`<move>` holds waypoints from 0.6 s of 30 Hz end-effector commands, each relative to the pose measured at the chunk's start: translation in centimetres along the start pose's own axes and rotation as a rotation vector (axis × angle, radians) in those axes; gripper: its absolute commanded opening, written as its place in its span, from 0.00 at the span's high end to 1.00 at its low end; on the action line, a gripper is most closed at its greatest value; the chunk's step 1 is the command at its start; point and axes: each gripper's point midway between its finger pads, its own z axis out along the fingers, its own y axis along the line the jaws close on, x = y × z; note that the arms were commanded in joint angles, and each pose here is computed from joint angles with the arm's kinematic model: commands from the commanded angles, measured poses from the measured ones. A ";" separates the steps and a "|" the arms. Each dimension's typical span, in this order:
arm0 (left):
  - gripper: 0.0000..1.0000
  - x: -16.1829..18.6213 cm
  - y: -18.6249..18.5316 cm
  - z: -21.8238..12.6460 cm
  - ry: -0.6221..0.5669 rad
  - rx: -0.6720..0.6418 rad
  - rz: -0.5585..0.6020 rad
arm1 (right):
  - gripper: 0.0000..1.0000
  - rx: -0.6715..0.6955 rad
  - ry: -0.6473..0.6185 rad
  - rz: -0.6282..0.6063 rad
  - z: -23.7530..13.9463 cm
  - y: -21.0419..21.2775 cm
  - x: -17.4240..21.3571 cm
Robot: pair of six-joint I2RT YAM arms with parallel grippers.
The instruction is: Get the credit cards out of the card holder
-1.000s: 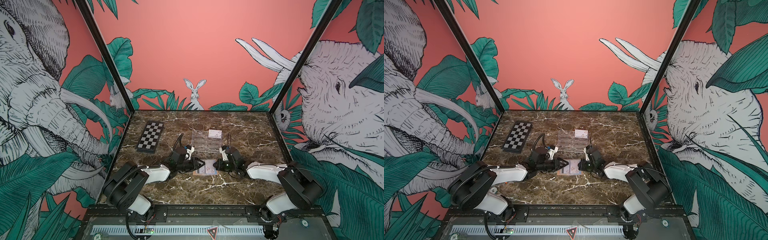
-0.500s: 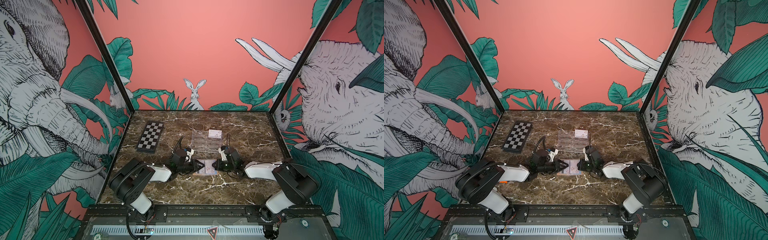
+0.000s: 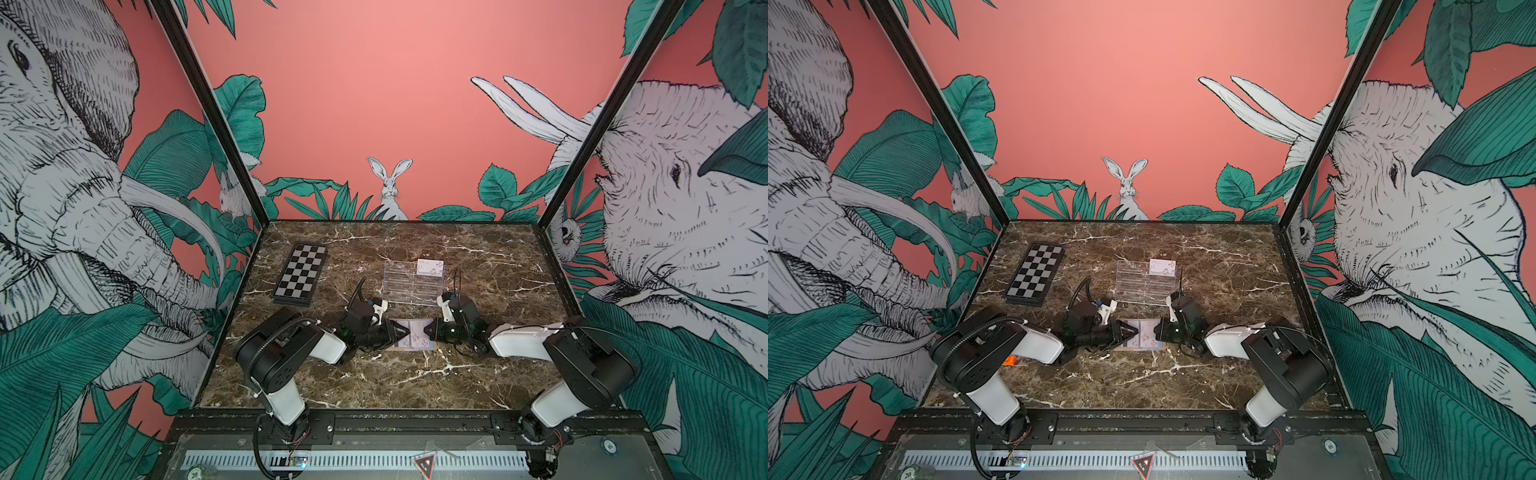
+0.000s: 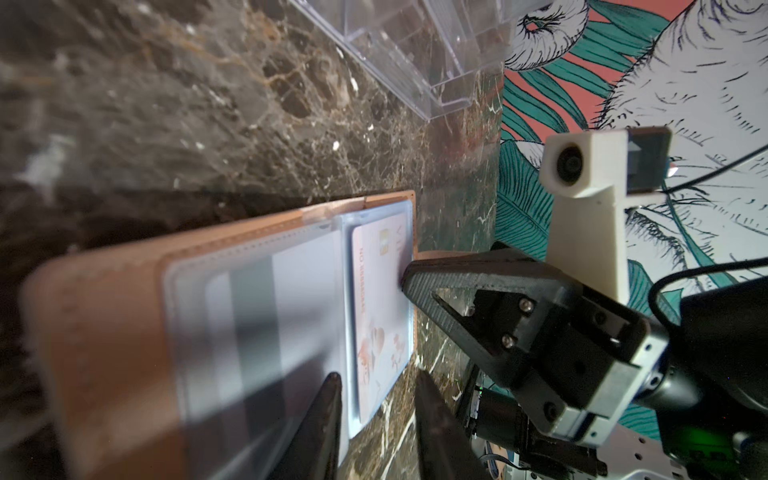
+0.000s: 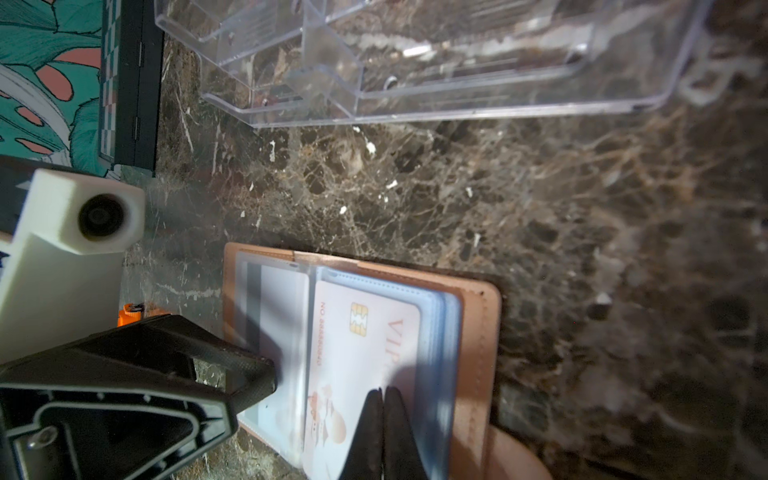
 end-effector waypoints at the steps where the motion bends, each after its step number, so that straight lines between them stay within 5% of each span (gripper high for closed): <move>1: 0.69 0.3 -0.1 0.1 0.006 0.019 -0.011 | 1.00 0.054 0.034 0.016 0.3 -1.6 1.4; 18: 0.70 0.4 0.8 0.3 -0.002 0.004 -0.024 | 1.00 0.058 -0.002 -0.037 -1.7 0.1 -0.1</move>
